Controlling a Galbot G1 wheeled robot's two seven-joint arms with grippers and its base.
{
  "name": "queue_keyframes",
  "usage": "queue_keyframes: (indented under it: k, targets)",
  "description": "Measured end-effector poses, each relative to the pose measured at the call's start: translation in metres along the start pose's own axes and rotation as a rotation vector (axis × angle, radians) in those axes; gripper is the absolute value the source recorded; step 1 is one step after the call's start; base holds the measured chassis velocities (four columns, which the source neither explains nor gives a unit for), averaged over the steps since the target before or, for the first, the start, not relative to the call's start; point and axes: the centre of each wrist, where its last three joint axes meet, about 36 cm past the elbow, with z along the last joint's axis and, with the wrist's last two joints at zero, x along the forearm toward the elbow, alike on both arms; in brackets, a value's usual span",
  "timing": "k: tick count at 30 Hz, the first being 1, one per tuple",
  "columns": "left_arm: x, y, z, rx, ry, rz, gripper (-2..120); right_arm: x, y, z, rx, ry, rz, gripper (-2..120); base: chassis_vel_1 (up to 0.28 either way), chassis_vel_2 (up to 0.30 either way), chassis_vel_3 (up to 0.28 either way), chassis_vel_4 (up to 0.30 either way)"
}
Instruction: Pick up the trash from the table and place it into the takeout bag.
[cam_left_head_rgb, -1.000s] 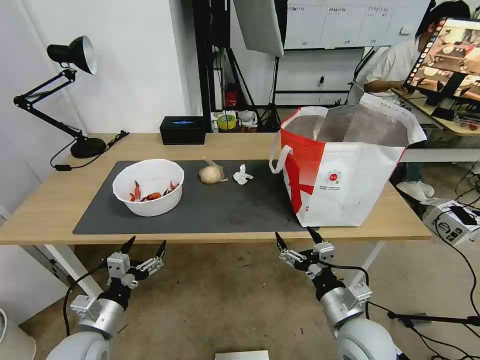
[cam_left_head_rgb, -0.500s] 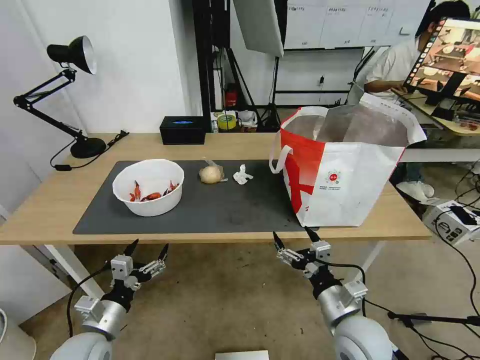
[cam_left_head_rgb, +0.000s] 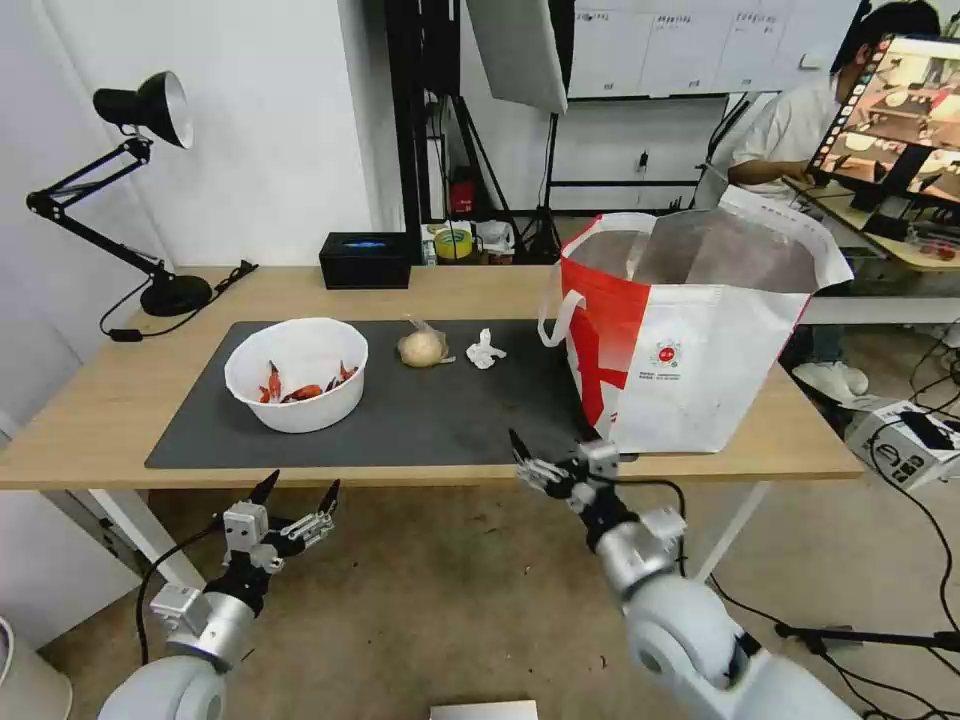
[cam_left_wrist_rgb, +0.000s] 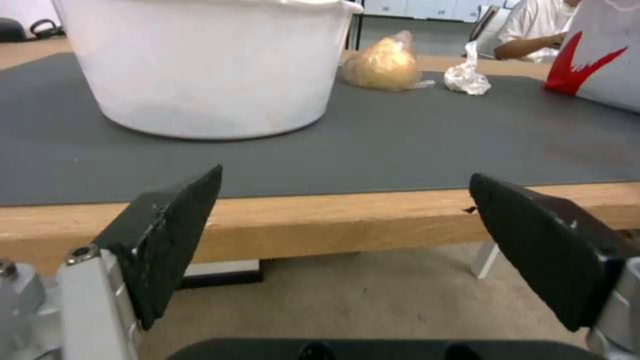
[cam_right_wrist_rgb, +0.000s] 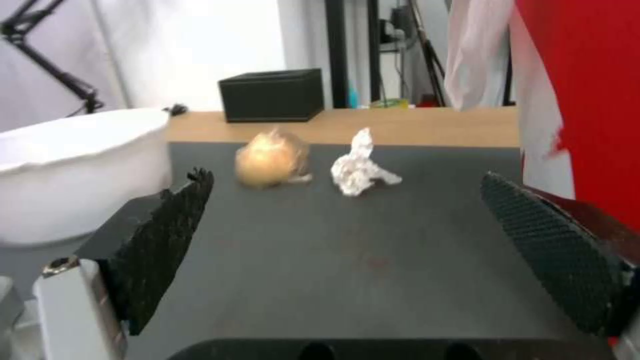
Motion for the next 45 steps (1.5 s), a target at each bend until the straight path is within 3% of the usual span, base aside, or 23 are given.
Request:
queue_keyframes:
  k: [8, 29, 45]
  targets:
    - [0.001, 0.0, -0.001, -0.001, -0.001, -0.002, 100, -0.045, 0.017, -0.02, -0.04, 0.074, 0.064, 100, 0.0, 0.0, 0.0, 0.0]
    - [-0.002, 0.002, -0.008, -0.004, -0.006, 0.007, 100, -0.118, 0.024, -0.055, -0.039, 0.136, 0.164, 100, 0.0, 0.0, 0.0, 0.0]
    - [-0.001, 0.001, -0.008, 0.004, -0.009, 0.004, 100, -0.158, 0.025, -0.061, -0.044, 0.19, 0.199, 100, 0.0, 0.0, 0.0, 0.0]
